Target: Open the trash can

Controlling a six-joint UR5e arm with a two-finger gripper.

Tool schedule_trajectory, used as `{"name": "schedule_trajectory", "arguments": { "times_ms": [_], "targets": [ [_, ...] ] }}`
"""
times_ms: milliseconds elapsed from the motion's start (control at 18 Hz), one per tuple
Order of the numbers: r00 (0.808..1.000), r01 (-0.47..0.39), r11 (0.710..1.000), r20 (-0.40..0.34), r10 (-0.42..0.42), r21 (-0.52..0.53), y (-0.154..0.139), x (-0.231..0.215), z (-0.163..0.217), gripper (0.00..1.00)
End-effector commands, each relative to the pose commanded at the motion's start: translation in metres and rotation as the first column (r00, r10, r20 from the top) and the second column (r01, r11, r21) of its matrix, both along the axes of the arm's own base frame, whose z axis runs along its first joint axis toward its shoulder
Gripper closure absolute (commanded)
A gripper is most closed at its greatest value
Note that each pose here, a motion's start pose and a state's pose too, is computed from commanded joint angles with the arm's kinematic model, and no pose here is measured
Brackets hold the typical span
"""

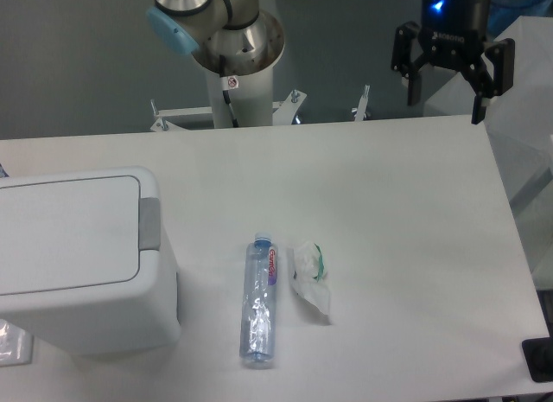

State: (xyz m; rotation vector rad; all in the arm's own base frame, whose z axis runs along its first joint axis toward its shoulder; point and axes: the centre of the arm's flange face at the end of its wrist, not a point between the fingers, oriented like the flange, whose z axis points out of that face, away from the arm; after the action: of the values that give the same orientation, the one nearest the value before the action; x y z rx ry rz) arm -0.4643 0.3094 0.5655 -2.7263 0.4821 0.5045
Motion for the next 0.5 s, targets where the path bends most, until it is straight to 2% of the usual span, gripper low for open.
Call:
{"name": "schedule_trajectory", "arguments": {
  "times_ms": [333, 500],
  "targets": [
    [1.0, -0.008, 1.0, 0.009, 0.008, 0.006, 0.007, -0.002, -0.003, 0.0],
    [0.997, -0.06, 0.997, 0.049, 0.058, 0.038, 0.039, 0.0, -0.002, 0.0]
  ]
}}
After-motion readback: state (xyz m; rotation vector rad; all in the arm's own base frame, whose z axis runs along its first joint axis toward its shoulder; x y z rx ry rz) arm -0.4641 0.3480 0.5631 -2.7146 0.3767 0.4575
